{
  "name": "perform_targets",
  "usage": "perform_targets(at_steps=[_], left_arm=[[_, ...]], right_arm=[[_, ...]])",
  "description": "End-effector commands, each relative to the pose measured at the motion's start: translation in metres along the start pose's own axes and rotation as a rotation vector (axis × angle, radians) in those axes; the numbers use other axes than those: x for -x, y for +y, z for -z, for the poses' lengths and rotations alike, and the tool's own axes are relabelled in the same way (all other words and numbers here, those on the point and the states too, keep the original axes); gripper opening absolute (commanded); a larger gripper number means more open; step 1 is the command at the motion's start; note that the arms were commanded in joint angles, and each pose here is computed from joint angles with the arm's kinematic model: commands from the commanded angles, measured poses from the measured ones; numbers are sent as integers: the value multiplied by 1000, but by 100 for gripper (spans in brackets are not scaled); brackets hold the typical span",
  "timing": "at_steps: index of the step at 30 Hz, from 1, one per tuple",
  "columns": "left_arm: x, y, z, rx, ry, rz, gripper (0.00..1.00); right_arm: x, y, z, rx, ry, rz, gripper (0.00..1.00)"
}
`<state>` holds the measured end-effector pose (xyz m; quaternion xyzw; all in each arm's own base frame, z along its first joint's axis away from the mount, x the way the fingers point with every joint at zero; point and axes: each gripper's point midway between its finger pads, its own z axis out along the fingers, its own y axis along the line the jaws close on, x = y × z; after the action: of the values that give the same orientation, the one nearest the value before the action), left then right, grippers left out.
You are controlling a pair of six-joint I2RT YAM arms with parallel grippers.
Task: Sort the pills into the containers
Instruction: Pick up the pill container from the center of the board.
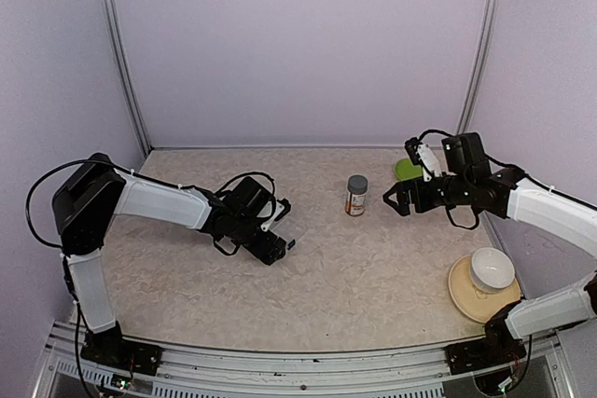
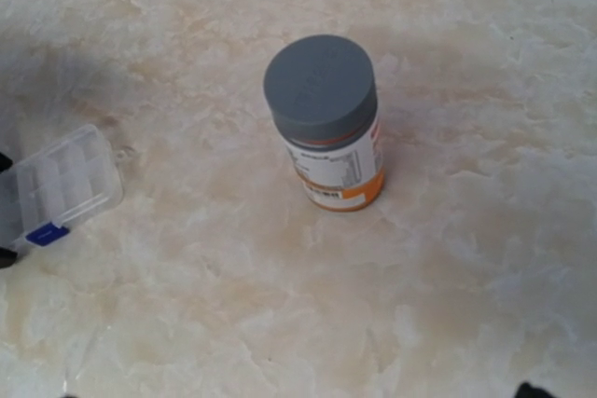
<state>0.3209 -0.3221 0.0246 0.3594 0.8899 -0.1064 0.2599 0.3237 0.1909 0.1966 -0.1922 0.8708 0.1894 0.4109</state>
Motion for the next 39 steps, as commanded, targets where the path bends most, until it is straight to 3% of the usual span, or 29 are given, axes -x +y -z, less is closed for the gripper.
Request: perform_targets(at_steps=[1, 8, 15, 25, 39], left_arm=[[4, 4, -6, 10, 2, 11, 87], [4, 5, -10, 19, -1, 15, 81], [4, -1, -11, -18, -10, -2, 60], [16, -16, 8, -105, -86, -17, 51], [34, -59, 46, -288, -200, -83, 49]], right_arm=[[-10, 3, -6, 6, 28, 8, 100], [-14, 4, -9, 14, 33, 3, 100], [-19, 5, -11, 20, 44, 3, 100], [-21, 19, -12, 86, 40, 25, 100], [-21, 73, -9, 286, 6, 145, 100]])
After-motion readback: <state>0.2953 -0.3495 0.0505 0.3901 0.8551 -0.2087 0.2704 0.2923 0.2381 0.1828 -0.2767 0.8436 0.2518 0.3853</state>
